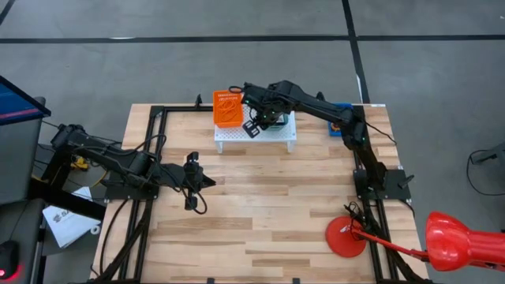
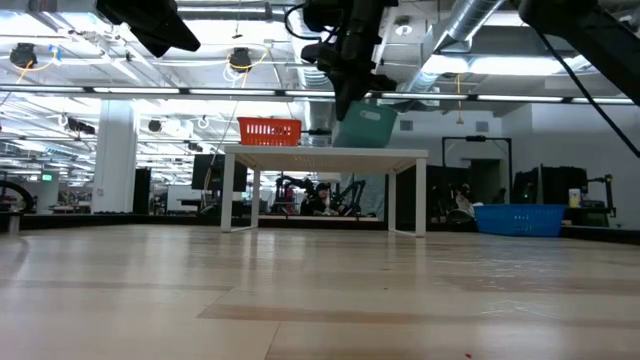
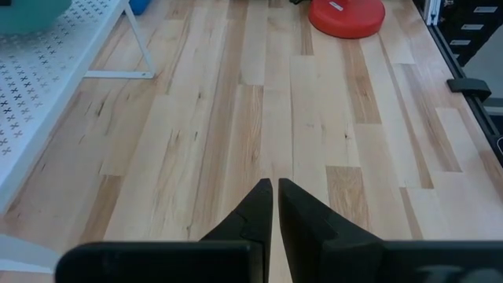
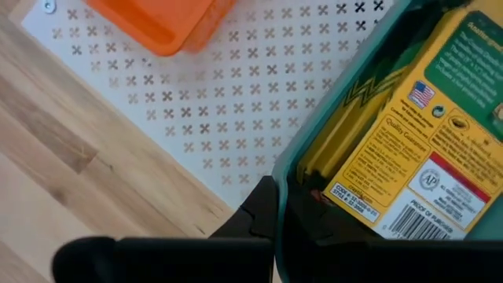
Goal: Pick & Place Office Desk Supplies
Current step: Put the green bin on the shelf
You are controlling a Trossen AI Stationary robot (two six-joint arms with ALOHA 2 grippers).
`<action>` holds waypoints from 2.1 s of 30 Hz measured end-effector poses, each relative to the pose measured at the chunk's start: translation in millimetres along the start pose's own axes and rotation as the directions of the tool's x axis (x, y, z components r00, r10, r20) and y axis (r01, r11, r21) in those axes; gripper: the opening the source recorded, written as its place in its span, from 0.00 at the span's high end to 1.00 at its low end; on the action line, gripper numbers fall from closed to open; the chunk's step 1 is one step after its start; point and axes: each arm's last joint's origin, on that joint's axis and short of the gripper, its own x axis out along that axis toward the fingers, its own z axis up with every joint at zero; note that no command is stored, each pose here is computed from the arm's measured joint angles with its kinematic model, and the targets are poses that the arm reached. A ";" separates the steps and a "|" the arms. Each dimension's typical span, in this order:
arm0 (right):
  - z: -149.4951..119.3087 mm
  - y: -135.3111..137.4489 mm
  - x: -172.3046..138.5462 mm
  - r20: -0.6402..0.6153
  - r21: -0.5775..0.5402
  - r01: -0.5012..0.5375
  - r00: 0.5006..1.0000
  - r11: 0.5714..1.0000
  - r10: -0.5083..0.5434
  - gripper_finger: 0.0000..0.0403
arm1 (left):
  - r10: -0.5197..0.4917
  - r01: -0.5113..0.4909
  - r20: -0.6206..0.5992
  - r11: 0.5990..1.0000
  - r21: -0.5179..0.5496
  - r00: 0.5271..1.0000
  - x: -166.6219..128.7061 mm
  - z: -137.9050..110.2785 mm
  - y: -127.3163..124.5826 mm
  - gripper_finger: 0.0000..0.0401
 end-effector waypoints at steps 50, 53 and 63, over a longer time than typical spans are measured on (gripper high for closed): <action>-7.0 -83.4 -40.6 -0.011 0.180 0.257 0.966 0.950 -0.259 1.00 | -0.008 0.008 -0.042 1.000 -0.007 0.999 3.3 -8.8 0.2 0.96; -5.5 -98.1 -34.8 -0.048 0.205 0.285 0.958 0.936 -0.282 1.00 | -0.008 0.008 -0.042 1.000 -0.008 0.999 3.3 -8.8 0.2 0.96; 0.0 -115.5 -29.3 -0.069 0.248 0.265 0.964 0.932 -0.256 1.00 | -0.012 0.011 -0.043 1.000 -0.008 0.999 3.3 -8.8 0.1 0.96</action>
